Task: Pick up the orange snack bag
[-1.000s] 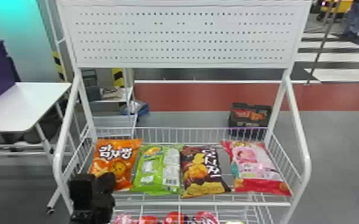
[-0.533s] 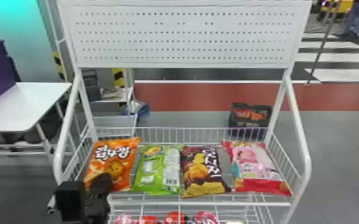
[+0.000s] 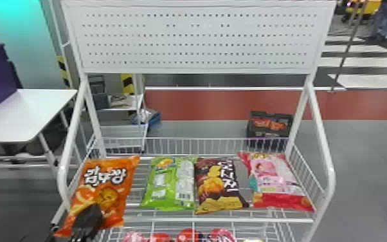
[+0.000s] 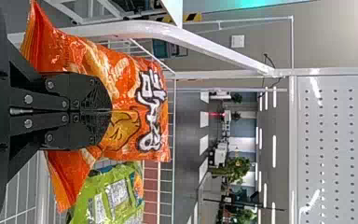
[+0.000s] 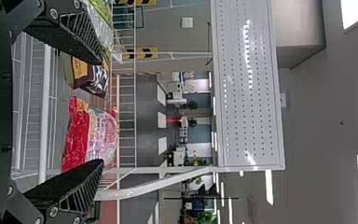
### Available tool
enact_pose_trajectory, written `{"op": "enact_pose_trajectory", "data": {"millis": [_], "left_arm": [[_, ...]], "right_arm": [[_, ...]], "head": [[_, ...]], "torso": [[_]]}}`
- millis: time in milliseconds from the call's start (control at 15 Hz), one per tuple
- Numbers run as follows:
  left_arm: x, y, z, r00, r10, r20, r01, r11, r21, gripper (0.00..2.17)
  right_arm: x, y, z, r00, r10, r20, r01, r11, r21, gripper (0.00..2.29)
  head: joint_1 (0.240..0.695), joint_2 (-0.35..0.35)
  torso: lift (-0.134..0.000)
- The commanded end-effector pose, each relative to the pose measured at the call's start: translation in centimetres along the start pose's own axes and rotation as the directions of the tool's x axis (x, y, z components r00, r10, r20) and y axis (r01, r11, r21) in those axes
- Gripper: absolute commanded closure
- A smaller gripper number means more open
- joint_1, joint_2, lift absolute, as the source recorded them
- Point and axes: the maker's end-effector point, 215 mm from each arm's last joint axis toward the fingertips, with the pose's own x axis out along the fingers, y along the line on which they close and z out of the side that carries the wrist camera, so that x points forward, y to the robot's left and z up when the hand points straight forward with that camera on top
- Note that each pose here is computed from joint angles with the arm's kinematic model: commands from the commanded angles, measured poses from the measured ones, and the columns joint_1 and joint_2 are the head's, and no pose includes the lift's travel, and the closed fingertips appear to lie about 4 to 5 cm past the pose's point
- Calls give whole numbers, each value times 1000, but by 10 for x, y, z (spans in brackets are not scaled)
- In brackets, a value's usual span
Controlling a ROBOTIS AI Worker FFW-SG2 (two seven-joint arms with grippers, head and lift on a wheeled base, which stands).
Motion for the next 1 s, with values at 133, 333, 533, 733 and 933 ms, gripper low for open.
{"op": "enact_pose_trajectory", "data": {"millis": [133, 333, 533, 733, 933], "left_arm": [[-44, 0, 11, 998, -15, 57, 16, 1000, -26, 1717], [-73, -2, 14, 997, -26, 70, 28, 999, -27, 1717], [-97, 5, 19, 995, -17, 103, 20, 999, -29, 1717], [-111, 23, 21, 992, 18, 124, -15, 1000, -27, 1713], [-124, 34, 27, 988, 33, 152, -29, 999, -31, 1713]], "right_arm": [[1, 1, -1, 1000, 3, -1, -3, 1000, 0, 144], [1, 1, -1, 1000, 3, -1, -3, 1000, 0, 144], [1, 2, -2, 1000, 4, -3, -4, 1000, 1, 144], [2, 2, -3, 1000, 5, -6, -5, 1000, 2, 144], [2, 0, -3, 1000, -2, -3, 2, 1000, 0, 144]], "head": [[499, 0], [499, 0], [499, 0], [499, 0], [499, 0]], "torso": [[0], [0], [0], [0], [0]]}}
